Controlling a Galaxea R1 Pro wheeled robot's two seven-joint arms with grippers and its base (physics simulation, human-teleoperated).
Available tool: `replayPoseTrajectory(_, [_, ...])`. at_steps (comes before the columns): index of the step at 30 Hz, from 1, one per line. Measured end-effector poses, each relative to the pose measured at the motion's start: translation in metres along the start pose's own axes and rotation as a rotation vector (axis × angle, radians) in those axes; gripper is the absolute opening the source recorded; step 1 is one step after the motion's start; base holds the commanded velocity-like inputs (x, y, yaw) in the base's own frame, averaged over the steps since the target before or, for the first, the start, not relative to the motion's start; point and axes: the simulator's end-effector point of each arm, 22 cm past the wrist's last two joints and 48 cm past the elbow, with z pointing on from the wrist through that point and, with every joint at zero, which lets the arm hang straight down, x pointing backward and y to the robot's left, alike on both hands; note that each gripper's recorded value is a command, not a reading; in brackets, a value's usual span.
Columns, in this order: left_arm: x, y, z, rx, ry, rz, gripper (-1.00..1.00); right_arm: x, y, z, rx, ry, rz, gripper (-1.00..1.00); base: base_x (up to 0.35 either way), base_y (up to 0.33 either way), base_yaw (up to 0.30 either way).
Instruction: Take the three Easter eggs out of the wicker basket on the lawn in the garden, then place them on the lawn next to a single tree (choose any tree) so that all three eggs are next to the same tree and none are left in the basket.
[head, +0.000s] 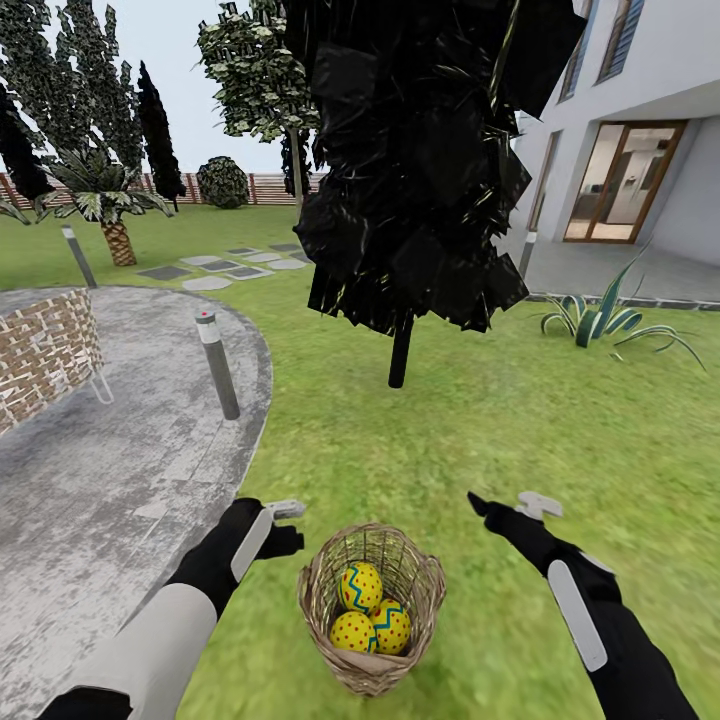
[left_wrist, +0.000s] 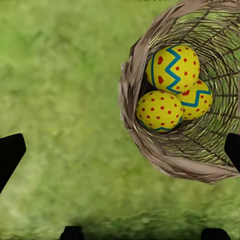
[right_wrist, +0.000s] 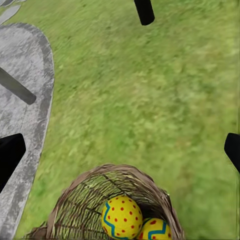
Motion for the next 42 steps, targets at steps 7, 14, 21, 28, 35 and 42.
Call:
replayPoseTrajectory(7, [-0.004, 0.000, -0.002, 0.002, -0.010, -0.002, 1.00, 0.008, 0.014, 0.003, -0.019, 0.023, -0.066, 1.00, 0.000, 0.000, -0.002])
replayPoseTrajectory(14, [-0.006, -0.001, -0.004, 0.005, -0.015, -0.001, 1.00, 0.006, 0.016, 0.002, -0.022, 0.019, -0.069, 1.00, 0.000, 0.000, -0.145])
replayPoseTrajectory(21, [-0.006, -0.001, -0.007, 0.003, -0.016, 0.000, 1.00, 0.003, 0.018, 0.001, -0.025, 0.013, -0.069, 1.00, 0.000, 0.000, -0.190])
replayPoseTrajectory(28, [0.002, 0.000, -0.003, -0.001, 0.003, 0.001, 1.00, 0.003, 0.018, 0.001, -0.024, 0.013, -0.069, 1.00, 0.000, 0.000, -0.027])
replayPoseTrajectory(35, [0.020, 0.004, 0.006, -0.007, 0.046, 0.000, 1.00, 0.010, 0.030, 0.003, -0.045, 0.029, -0.087, 1.00, 0.000, 0.000, -0.001])
replayPoseTrajectory(42, [0.021, 0.005, 0.008, -0.009, 0.045, 0.000, 1.00, 0.026, 0.053, 0.005, -0.091, 0.059, -0.133, 1.00, 0.000, 0.000, 0.000])
